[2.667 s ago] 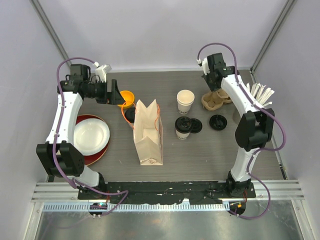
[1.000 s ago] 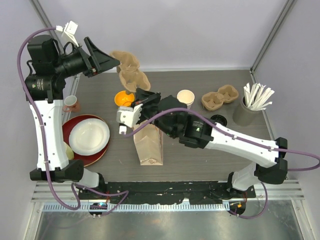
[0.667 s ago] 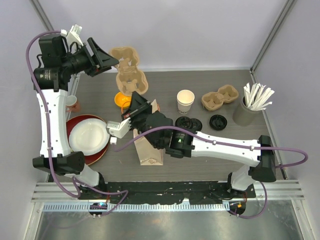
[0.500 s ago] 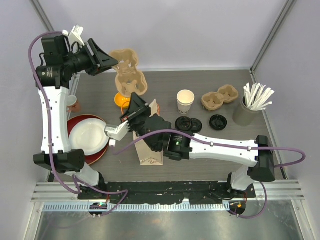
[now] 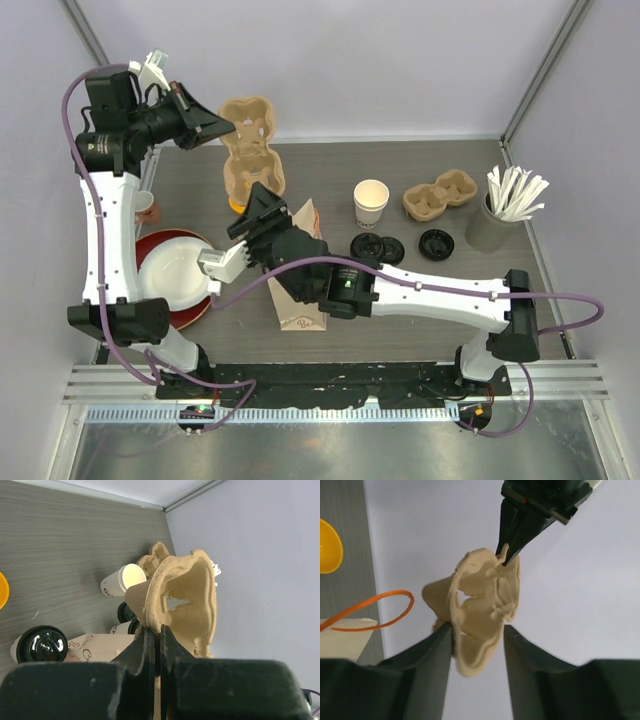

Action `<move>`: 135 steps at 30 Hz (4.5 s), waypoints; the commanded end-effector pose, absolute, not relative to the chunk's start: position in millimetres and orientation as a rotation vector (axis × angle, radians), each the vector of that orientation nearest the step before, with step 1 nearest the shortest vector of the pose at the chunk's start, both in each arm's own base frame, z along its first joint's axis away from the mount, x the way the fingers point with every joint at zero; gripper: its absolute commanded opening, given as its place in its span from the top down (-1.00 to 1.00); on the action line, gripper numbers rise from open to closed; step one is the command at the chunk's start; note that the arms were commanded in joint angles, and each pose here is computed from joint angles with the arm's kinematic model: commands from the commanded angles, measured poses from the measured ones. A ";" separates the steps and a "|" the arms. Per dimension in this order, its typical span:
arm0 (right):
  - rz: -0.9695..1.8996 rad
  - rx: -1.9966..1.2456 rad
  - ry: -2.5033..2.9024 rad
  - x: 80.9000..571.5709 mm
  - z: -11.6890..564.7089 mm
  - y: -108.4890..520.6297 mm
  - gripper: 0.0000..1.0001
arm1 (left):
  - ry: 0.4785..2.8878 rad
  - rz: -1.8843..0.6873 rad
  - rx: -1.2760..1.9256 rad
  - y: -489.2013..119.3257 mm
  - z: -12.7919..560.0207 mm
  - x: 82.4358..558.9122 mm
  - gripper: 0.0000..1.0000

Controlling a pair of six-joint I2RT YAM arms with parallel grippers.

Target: Pack the takeout coffee

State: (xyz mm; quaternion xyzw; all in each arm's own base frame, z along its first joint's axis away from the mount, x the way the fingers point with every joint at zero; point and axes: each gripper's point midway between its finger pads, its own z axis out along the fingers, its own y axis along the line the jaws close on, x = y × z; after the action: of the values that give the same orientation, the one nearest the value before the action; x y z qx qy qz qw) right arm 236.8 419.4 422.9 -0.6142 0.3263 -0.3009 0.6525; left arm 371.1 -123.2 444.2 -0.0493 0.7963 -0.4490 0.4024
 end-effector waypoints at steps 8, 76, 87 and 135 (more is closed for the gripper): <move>0.288 -1.389 0.800 167.5 528.6 389.8 -0.61 | 1.898 -0.894 0.059 -115.4 479.2 346.0 1.00; 0.137 -1.412 1.086 265.3 490.8 347.0 0.98 | 1.812 -0.645 0.352 -142.5 500.2 280.3 -0.85; 0.433 -1.559 1.014 222.8 466.1 369.1 0.98 | 2.092 -0.714 0.415 -140.8 370.7 315.7 -0.24; 0.618 -1.772 1.294 180.1 352.6 374.1 0.99 | 2.180 -0.871 0.739 -181.9 286.5 297.6 1.00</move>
State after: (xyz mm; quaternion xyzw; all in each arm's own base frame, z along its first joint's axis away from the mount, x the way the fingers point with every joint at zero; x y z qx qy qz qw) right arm 190.9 376.4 345.3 -0.6960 0.5275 0.2449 0.4212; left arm 278.9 -180.6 265.0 0.3118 0.8358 -0.3469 0.2896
